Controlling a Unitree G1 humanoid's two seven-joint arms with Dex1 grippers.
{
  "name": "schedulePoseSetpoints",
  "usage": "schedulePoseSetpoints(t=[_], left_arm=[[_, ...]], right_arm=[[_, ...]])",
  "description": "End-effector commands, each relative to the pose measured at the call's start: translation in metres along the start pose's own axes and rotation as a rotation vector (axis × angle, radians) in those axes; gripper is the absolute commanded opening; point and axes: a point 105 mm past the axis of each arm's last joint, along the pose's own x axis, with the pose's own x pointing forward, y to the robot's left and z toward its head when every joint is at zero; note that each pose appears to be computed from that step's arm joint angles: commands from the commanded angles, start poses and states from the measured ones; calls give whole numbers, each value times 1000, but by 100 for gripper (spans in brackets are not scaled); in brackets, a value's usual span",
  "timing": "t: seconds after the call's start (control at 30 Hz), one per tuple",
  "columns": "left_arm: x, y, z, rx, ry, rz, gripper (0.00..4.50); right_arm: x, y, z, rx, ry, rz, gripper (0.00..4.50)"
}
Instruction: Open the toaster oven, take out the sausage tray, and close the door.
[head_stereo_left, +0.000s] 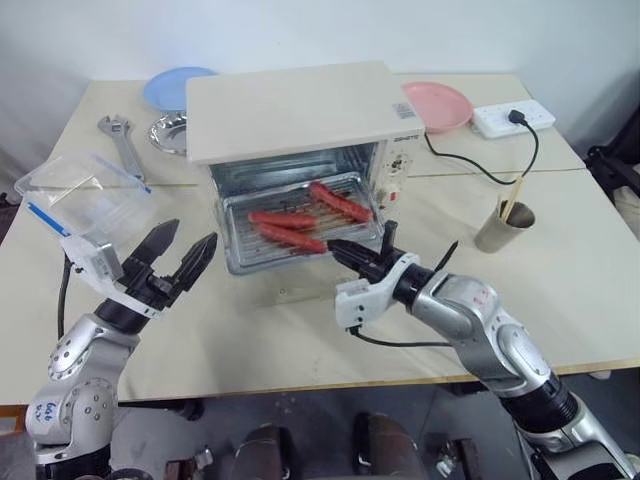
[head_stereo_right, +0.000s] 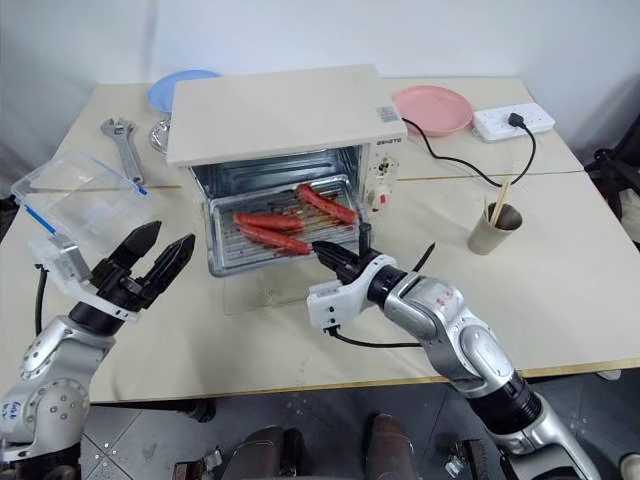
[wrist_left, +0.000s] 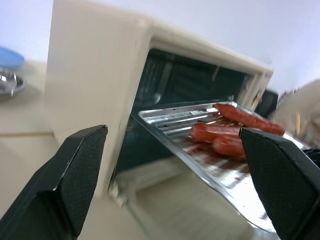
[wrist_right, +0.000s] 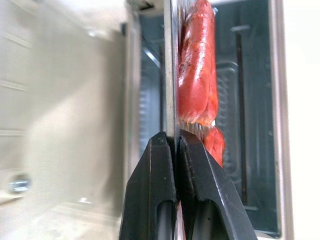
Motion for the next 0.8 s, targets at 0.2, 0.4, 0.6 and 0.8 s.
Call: schedulePoseSetpoints(t=[0.2,0.4,0.6,0.8], left_arm=[[-12,-18,10,-242,29,-26,450],[-15,-30,-9,-483,173,-60,450],[-15,-32,-25,-628,310,-89,450],[-10,-21,-33,-760,384,-122,450]], right_arm=[[-15,-19,19,-29,-116,-82,2],[-18,-19,19,-39,-148,-79,2],[-20,-21,21,-39,-170,-79,2],[-24,-23,25,-45,-212,-81,2]])
